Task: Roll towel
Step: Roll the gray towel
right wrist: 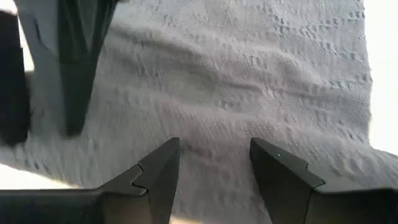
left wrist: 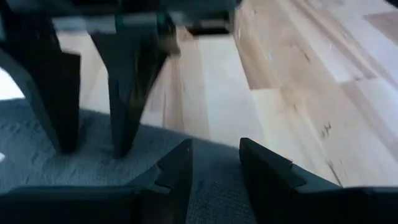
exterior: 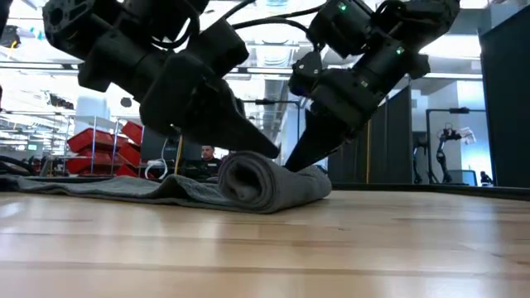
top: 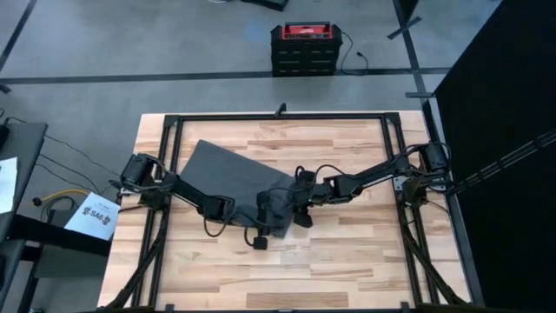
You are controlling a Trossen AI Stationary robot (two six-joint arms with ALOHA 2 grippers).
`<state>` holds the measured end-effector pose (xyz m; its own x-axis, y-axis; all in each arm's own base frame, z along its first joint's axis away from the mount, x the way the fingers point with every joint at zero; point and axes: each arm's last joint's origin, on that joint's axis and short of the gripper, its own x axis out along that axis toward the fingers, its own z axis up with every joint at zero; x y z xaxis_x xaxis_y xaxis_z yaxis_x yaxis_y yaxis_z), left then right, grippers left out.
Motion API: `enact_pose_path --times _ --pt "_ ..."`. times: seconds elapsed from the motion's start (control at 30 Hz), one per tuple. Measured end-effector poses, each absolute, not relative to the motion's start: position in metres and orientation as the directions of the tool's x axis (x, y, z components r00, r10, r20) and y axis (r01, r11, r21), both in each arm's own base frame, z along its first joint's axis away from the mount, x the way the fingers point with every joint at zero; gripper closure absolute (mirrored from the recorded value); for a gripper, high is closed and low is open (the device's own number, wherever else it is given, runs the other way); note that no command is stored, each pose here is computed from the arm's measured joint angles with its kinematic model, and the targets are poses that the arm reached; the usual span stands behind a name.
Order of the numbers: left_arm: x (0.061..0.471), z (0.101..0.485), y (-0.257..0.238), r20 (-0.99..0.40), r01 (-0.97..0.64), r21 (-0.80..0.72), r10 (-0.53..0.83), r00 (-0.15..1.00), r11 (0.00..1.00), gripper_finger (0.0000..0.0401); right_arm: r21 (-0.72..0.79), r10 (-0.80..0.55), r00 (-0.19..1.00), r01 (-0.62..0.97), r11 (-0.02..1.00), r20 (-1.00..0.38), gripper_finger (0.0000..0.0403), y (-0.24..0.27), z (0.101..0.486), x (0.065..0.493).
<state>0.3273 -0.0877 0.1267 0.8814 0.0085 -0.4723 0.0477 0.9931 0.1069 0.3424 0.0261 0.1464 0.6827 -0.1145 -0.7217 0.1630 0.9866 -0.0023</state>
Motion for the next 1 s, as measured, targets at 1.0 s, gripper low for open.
enact_pose_path --times 1.0 --pt "0.310 0.143 -0.090 -0.581 0.034 0.063 0.009 0.814 0.997 0.0283 -0.117 -0.265 0.654 0.262 0.958 -0.709 0.0256 -0.023 0.145 0.343"
